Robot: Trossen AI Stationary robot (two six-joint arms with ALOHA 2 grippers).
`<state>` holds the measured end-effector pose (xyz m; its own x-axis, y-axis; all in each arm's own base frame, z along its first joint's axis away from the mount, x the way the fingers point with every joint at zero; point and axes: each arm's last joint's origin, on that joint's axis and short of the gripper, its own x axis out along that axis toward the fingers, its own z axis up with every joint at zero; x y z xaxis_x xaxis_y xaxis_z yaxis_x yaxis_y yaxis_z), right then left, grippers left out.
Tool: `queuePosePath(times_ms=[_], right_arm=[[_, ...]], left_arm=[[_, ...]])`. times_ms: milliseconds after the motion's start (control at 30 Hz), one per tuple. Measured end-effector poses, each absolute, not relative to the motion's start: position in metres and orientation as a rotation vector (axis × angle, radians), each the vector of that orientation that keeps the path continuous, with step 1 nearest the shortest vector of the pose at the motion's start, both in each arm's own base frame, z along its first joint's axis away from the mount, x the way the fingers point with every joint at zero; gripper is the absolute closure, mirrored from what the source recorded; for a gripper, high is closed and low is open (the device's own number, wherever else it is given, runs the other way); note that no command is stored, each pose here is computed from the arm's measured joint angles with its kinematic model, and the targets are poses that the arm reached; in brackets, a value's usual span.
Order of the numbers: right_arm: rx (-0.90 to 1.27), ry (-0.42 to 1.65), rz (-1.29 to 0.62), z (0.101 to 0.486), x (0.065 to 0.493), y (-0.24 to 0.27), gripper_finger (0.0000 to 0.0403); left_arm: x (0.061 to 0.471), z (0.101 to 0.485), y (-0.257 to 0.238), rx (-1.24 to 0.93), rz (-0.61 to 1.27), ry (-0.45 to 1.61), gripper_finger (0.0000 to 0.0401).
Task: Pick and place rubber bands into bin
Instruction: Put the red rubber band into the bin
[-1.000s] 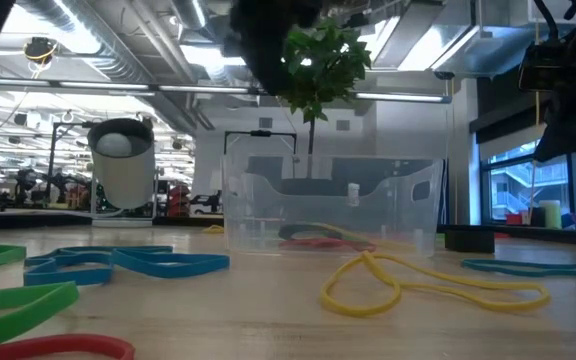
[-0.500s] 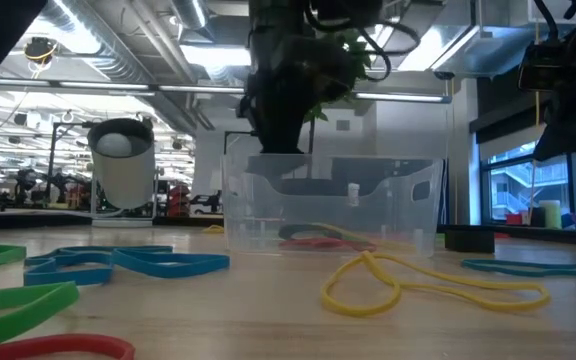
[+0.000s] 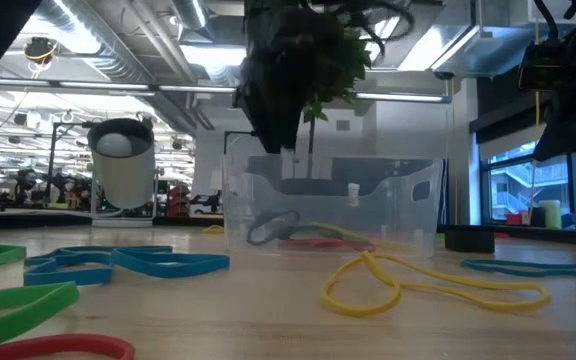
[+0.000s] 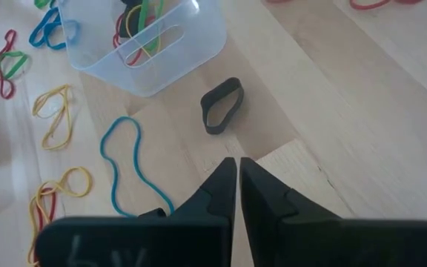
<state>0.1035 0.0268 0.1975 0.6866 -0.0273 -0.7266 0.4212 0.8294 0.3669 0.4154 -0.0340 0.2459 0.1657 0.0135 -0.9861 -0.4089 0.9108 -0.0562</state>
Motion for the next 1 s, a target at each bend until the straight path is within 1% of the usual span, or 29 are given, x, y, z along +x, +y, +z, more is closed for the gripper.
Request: queuePosePath(times_ms=[67, 167, 267, 367, 400, 467, 600, 667, 800, 1000], right_arm=[[0.551, 0.773, -0.262, 0.198, 0.104, 0.027, 0.0378], [0.556, 0.763, -0.257, 0.199, 0.105, 0.027, 0.0378], [0.561, 0.751, -0.252, 0.2, 0.106, 0.028, 0.0378], [0.57, 0.738, -0.248, 0.201, 0.107, 0.028, 0.0378], [0.574, 0.73, -0.245, 0.201, 0.108, 0.028, 0.0378], [0.58, 0.708, -0.237, 0.203, 0.109, 0.029, 0.0378], [0.569, 0.666, -0.281, 0.204, 0.112, 0.028, 0.0391], [0.57, 0.625, -0.299, 0.206, 0.116, 0.028, 0.0398], [0.556, 0.556, -0.366, 0.219, 0.128, 0.025, 0.0398], [0.44, 0.594, -0.478, 0.245, 0.162, 0.01, 0.04]], left_arm=[[0.408, 0.265, -0.032, -0.341, 0.297, 1.331, 0.0236], [0.394, 0.295, -0.028, -0.29, 0.259, 1.264, 0.0264], [0.377, 0.318, -0.026, -0.2, 0.256, 1.231, 0.0312], [0.354, 0.333, -0.022, -0.106, 0.271, 1.231, 0.0375], [0.345, 0.335, -0.02, -0.09, 0.278, 1.239, 0.0387], [0.326, 0.335, -0.015, -0.085, 0.286, 1.24, 0.0395], [0.283, 0.316, -0.006, -0.137, 0.31, 1.184, 0.0399], [0.262, 0.297, -0.002, -0.18, 0.303, 1.147, 0.0399], [0.219, 0.259, 0.006, -0.277, 0.319, 1.084, 0.04], [0.171, 0.213, 0.013, -0.375, 0.341, 1.048, 0.04]])
